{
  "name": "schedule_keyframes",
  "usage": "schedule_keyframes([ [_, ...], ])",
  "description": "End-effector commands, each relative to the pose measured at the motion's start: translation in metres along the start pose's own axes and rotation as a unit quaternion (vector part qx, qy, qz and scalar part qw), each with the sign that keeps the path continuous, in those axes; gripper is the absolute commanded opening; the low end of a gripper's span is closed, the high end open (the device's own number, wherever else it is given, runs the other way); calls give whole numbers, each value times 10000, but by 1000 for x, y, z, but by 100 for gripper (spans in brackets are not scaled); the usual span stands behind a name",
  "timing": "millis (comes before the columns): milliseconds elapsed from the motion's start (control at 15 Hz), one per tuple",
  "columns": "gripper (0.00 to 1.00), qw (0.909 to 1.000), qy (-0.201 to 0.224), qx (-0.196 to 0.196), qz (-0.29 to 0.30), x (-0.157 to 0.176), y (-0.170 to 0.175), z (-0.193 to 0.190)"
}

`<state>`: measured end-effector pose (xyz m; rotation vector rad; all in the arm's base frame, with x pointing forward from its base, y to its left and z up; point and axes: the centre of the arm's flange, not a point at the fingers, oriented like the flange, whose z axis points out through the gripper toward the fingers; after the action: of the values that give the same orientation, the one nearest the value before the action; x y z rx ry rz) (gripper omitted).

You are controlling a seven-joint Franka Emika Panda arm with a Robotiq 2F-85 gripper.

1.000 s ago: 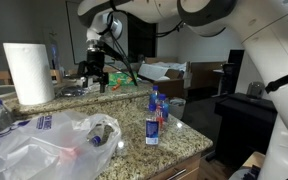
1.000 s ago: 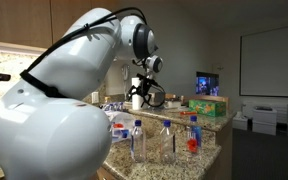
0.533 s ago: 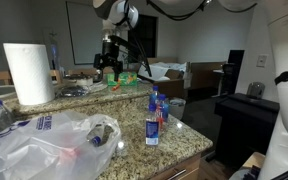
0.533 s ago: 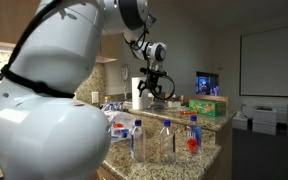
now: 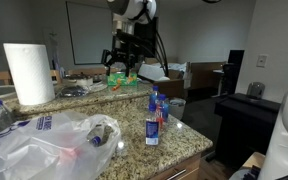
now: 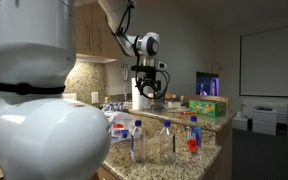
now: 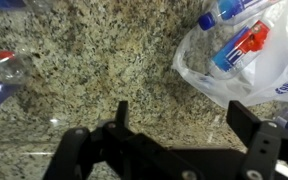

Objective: Put the bottles on the counter in the plastic bag

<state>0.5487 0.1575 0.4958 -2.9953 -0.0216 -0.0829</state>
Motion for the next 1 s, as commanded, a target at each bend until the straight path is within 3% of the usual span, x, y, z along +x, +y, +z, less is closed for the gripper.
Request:
schedule_keyframes([
  [0,100,9952,323,-302,876,-81,22,19],
  [333,100,9751,419,-891,1986,-150,47,38],
  [667,100,9411,444,-1508,2993,-206,62,58],
  [933,100,9400,1009,-1443,2924,-208,58,51],
])
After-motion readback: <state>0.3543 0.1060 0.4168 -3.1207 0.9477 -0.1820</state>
